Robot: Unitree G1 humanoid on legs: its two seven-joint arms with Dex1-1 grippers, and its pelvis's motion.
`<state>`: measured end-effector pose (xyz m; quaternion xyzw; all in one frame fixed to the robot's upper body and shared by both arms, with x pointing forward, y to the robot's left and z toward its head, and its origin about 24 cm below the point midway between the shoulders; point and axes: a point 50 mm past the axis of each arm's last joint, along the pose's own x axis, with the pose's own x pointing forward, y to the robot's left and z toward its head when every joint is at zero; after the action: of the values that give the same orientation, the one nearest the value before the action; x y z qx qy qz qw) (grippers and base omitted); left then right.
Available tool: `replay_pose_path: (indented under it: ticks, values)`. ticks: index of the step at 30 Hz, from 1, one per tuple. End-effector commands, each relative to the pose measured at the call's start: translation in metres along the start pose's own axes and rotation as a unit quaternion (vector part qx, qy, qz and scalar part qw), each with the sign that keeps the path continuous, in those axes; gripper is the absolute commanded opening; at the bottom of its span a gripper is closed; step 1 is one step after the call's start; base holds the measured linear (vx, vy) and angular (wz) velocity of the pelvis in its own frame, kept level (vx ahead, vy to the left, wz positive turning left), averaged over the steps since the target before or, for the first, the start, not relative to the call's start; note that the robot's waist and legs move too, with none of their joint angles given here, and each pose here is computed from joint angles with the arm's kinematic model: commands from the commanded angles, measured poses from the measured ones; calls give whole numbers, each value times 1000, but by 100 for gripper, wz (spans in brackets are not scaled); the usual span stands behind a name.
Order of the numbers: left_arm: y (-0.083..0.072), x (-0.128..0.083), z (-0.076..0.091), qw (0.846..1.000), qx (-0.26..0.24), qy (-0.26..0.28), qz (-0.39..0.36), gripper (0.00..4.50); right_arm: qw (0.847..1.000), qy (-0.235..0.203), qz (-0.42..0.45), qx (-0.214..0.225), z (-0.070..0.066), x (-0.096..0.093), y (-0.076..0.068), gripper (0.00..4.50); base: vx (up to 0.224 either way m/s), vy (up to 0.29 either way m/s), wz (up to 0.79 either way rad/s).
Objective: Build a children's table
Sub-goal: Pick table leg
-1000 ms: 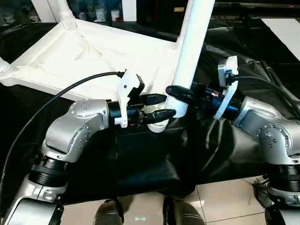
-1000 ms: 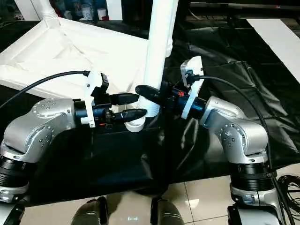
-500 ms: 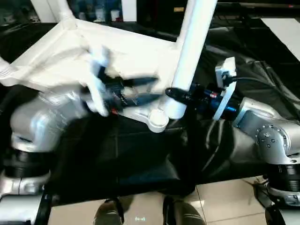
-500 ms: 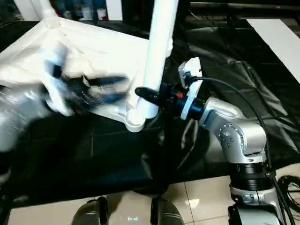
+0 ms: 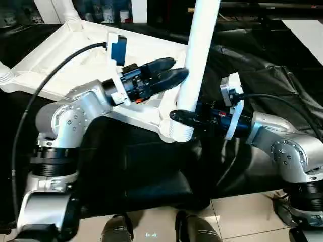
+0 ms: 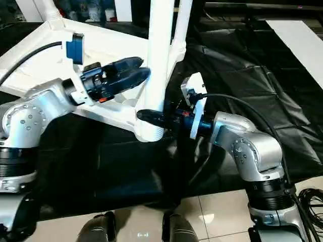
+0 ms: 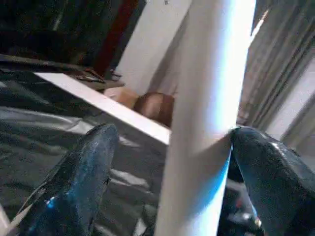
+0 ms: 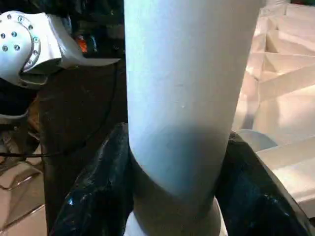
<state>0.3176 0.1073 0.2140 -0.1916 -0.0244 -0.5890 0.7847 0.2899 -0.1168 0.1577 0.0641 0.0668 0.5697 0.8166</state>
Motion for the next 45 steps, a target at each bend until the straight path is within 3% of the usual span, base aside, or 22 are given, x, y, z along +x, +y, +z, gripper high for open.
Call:
replay_pose_path:
  ticks: [1,9,12,17,33,34,45]
  values:
    - [-10,2,9,999,-14,-30,-40,416,1000,2,20,-18,3,1,7,187,0,0,0]
    - [-17,0,2,998,-9,7,-62,416,1000,9,19,-18,2,0,5,187,0,0,0]
    - [-7,4,-2,1000,-9,10,-12,378,999,15,23,-20,2,0,5,187,0,0,0]
    - [-6,5,-3,1000,1,17,-9,333,999,25,26,-21,0,0,6,187,0,0,0]
    - [-11,6,8,998,-17,-41,-37,233,999,28,19,-28,-1,-1,3,187,0,0,0]
    - [-11,6,8,998,-18,-43,-38,210,999,28,18,-29,0,-1,3,187,0,0,0]
    - [-18,7,5,997,-24,-38,-58,185,999,26,6,-43,1,1,0,187,0,0,0]
